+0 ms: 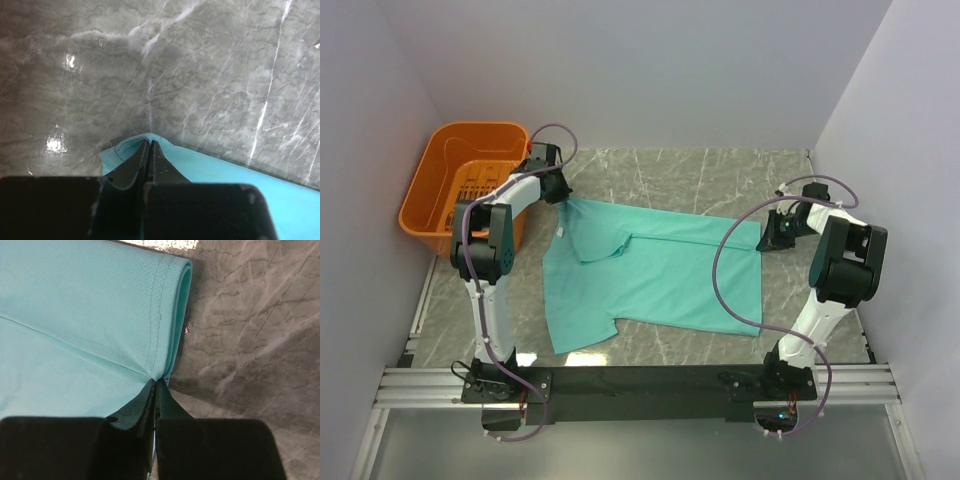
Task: Fold and stack the t-shirts
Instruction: Fold the tshirt
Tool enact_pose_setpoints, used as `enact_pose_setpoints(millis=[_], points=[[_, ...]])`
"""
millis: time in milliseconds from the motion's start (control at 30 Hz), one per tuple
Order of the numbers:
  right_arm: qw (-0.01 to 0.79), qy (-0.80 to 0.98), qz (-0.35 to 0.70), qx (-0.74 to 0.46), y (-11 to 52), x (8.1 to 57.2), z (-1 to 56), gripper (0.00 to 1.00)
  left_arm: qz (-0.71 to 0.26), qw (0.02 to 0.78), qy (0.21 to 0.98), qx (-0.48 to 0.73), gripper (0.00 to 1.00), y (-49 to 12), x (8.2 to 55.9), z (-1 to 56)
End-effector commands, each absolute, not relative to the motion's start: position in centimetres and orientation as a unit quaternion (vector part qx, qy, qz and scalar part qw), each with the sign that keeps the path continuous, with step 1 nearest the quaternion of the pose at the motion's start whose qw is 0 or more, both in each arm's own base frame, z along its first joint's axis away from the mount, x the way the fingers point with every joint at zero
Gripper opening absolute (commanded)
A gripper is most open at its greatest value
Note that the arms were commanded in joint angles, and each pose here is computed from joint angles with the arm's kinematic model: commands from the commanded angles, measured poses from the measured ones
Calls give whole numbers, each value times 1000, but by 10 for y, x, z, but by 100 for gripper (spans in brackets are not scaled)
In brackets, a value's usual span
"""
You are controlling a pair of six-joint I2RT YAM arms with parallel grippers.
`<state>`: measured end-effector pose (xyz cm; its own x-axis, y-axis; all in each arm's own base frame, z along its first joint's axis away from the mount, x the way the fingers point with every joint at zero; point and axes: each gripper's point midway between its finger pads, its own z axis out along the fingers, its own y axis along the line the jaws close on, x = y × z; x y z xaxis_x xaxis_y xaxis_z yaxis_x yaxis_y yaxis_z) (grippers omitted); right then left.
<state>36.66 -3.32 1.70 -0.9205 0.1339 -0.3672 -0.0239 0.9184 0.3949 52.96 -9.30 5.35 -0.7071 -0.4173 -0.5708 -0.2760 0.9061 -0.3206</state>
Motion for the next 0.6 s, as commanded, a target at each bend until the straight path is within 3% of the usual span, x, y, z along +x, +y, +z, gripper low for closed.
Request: enact_pose_setpoints(millis=[0,67,100,200,300,467,567], points=[[224,957,186,11,-42,374,33,5,-113,352,911,-183,2,-91,544,68],[227,955,190,7,-40,374,36,24,-116,354,910,-180,7,-93,545,70],[236,953,188,1,-40,374,42,29,-125,355,909,-177,19,-95,545,74],[261,949,178,-5,-46,376,57,41,-150,363,905,-162,39,-104,546,86],[292,942,162,-21,-53,377,79,48,-174,397,889,-148,52,-111,550,123],[319,934,147,-69,-51,364,107,52,-198,431,871,-129,54,-120,548,168],[330,915,171,-156,-33,343,122,54,-216,451,861,-97,57,-128,530,192]])
